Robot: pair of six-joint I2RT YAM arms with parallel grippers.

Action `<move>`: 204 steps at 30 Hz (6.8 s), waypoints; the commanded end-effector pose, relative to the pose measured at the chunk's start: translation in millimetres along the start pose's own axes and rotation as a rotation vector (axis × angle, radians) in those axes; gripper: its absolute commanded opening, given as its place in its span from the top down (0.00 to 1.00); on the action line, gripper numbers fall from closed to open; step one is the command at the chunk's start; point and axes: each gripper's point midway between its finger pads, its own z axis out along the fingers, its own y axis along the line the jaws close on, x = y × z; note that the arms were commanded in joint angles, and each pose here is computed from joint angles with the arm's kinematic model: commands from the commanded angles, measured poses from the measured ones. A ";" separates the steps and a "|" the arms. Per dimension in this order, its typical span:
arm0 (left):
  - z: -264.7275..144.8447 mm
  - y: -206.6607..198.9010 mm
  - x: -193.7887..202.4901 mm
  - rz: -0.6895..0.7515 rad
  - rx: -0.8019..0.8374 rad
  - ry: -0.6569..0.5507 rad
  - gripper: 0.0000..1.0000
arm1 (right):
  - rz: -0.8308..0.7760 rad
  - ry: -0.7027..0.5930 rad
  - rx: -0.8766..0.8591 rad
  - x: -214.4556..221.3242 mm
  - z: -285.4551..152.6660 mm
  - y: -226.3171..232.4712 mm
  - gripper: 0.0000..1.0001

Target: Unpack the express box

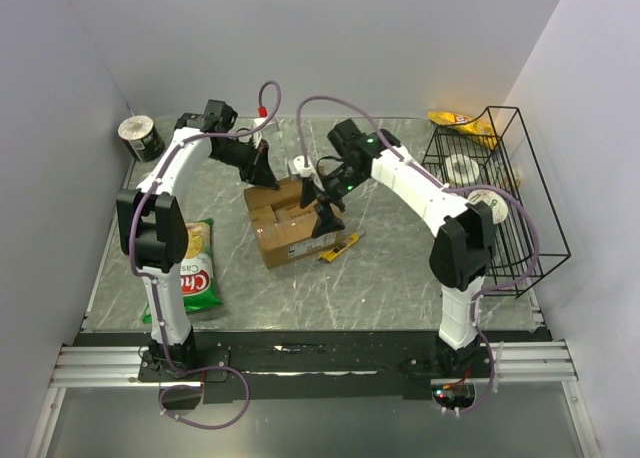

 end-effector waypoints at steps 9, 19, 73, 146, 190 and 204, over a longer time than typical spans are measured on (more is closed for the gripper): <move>17.2 -32.8 -17.2 0.082 0.045 -0.014 0.99 | 0.088 0.067 -0.077 14.6 35.2 -0.3 0.04; 18.1 -16.1 -19.7 0.070 -0.024 -0.008 0.99 | 0.137 0.140 -0.121 20.2 33.9 23.4 0.14; 32.2 -35.6 -22.2 -0.015 0.068 -0.076 0.99 | -0.312 0.047 0.605 -27.5 -45.2 -53.0 0.31; 37.5 -31.4 -21.4 -0.049 0.092 -0.090 0.99 | -0.463 0.212 0.610 -3.2 -30.0 -32.4 1.00; 24.7 -38.0 -5.6 -0.076 0.101 -0.074 0.99 | 0.097 -0.222 0.277 -50.3 -48.0 -44.5 0.26; 25.8 -35.6 -3.8 -0.073 0.089 -0.068 0.99 | 0.093 -0.199 0.264 -45.2 -8.2 -67.6 0.87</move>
